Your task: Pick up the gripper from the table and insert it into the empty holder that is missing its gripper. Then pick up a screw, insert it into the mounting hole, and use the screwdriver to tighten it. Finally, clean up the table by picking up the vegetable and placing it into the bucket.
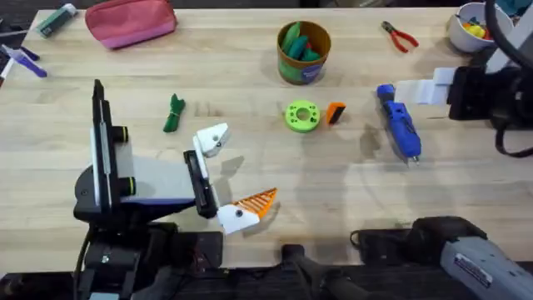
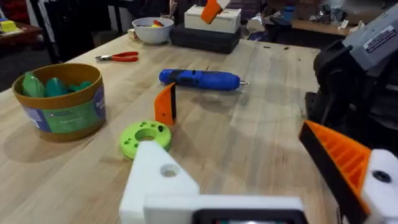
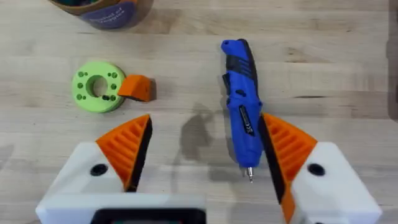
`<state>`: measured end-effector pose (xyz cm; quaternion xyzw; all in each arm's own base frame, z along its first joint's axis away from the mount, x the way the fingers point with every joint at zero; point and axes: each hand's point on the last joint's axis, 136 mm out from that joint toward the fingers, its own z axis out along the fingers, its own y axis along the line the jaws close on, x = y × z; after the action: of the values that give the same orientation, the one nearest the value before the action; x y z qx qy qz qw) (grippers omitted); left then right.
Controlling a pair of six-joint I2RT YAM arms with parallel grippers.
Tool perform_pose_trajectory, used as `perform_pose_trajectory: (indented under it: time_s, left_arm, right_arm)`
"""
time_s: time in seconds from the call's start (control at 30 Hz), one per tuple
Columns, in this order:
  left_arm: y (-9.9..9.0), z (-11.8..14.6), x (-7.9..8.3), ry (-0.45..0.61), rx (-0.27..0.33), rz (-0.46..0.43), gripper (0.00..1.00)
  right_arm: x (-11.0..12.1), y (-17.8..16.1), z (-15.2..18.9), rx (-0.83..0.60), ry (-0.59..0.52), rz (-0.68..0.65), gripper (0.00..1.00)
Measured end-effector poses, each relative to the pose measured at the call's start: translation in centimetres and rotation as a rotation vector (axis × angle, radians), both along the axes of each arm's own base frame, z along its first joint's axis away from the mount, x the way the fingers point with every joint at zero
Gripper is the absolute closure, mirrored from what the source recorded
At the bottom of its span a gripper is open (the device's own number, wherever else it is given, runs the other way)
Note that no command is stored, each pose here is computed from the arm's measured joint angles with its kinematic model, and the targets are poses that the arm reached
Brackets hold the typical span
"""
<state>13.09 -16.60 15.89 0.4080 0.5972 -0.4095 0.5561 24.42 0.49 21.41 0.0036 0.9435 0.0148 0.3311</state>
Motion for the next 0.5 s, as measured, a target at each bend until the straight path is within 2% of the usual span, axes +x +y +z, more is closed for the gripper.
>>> perform_pose_trajectory:
  time_s: [0.5]
  left_arm:
    - [0.70,0.00,0.84,0.000,0.000,0.052,0.016]
  right_arm:
    - [0.00,0.00,0.00,0.000,0.000,0.000,0.008]
